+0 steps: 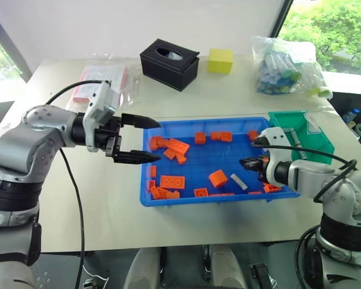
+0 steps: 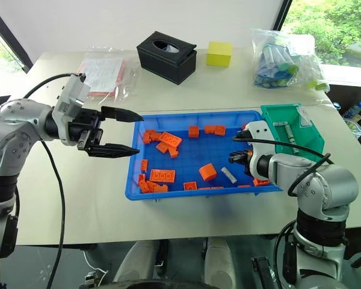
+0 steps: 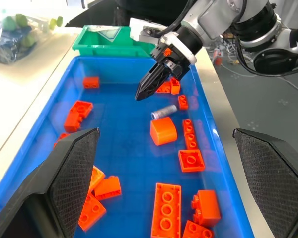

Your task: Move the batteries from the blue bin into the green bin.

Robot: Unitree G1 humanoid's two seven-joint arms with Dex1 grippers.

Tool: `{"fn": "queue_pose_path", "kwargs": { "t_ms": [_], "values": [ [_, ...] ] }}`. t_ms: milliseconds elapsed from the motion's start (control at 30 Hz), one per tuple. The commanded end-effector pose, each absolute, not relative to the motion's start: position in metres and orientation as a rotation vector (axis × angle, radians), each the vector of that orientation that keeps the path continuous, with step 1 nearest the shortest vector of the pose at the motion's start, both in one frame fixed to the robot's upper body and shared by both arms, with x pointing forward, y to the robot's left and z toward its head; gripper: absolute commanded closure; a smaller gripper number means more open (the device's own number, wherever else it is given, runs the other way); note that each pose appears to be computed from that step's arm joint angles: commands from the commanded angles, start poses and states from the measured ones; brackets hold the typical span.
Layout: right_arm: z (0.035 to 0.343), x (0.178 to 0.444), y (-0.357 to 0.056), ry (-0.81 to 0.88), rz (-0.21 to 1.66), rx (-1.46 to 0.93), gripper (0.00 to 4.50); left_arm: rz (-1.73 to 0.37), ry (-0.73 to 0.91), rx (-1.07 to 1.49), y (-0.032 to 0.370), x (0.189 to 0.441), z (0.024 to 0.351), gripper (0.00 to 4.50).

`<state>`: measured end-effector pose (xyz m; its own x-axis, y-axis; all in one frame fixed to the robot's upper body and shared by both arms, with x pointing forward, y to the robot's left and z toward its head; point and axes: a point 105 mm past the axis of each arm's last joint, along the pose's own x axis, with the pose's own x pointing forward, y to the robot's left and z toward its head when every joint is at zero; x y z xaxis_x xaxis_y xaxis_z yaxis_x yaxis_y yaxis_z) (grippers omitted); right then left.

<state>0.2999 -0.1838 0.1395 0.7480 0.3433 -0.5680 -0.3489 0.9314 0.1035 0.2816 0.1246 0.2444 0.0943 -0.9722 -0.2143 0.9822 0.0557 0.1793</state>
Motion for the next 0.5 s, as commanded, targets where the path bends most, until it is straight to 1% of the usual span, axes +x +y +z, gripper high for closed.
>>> {"fn": "queue_pose_path", "kwargs": {
  "t_ms": [33, 100, 133, 167, 233, 333, 500],
  "values": [
    [0.157, 0.299, -0.184, 0.583, 0.419, -0.048, 4.47, -1.480, -0.021, 0.331, 0.124, 0.279, 0.257, 0.00],
    [0.158, 0.296, -0.183, 0.592, 0.452, -0.072, 3.94, -1.481, -0.021, 0.330, 0.124, 0.279, 0.257, 0.00],
    [0.160, 0.291, -0.178, 0.606, 0.508, -0.107, 3.65, -1.481, -0.022, 0.329, 0.124, 0.279, 0.256, 0.00],
    [0.161, 0.285, -0.172, 0.623, 0.566, -0.138, 3.14, -1.482, -0.022, 0.329, 0.123, 0.280, 0.256, 0.00],
    [0.161, 0.279, -0.167, 0.650, 0.633, -0.166, 3.14, -1.484, -0.023, 0.329, 0.123, 0.280, 0.256, 0.00],
    [0.160, 0.275, -0.161, 0.712, 0.705, -0.217, 3.14, -1.489, -0.026, 0.330, 0.120, 0.280, 0.256, 0.00],
    [0.162, 0.281, -0.148, 0.788, 0.796, -0.281, 3.14, -1.497, -0.035, 0.331, 0.116, 0.281, 0.256, 0.00]
  ]
}}
